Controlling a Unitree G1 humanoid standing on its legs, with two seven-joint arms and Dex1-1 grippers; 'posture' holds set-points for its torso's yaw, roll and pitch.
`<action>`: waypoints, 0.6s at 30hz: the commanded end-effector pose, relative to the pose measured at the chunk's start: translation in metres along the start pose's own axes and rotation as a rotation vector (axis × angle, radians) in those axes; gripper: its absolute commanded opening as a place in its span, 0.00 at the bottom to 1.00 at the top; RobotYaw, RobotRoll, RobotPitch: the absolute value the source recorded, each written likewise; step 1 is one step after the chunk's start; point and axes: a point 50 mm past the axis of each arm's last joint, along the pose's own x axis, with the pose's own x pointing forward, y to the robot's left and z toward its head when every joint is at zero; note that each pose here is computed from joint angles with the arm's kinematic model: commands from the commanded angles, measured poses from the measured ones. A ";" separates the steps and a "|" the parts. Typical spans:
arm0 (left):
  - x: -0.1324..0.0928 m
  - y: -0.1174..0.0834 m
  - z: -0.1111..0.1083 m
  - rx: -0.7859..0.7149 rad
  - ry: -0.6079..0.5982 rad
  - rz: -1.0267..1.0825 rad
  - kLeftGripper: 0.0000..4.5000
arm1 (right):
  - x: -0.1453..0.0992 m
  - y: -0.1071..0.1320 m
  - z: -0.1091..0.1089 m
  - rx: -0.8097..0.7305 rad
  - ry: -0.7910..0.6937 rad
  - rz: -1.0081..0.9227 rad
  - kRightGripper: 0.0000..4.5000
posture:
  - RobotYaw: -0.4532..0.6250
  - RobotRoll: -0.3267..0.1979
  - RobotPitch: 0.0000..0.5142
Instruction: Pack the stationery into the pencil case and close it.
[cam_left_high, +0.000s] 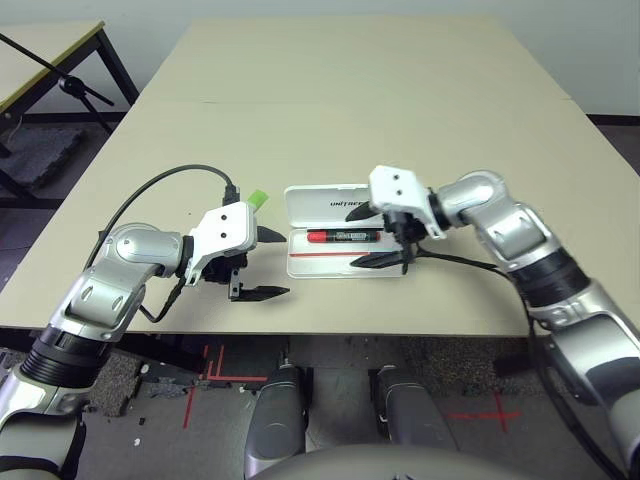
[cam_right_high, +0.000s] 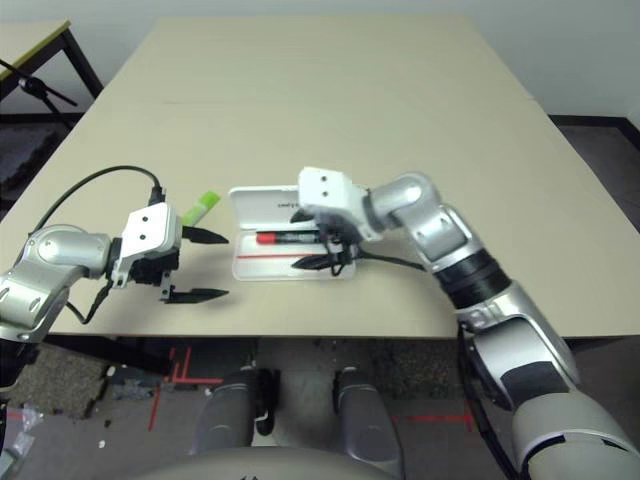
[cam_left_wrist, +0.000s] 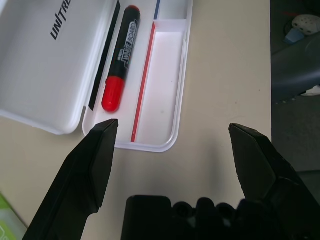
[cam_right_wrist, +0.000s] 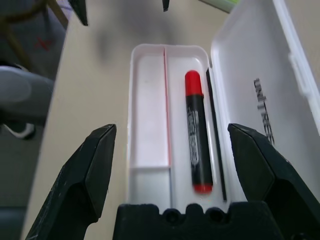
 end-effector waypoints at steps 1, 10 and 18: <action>-0.004 0.001 0.001 -0.006 0.012 0.024 1.00 | -0.024 0.010 0.003 0.080 -0.067 0.026 0.99 | 0.41 0.62 0.19; -0.012 0.009 -0.001 -0.058 0.006 0.117 1.00 | -0.064 0.042 0.009 0.245 -0.204 0.025 0.99 | 0.38 0.62 0.20; -0.031 0.028 -0.019 -0.279 0.156 0.380 1.00 | -0.057 0.047 0.007 0.259 -0.212 -0.022 0.99 | 0.37 0.62 0.21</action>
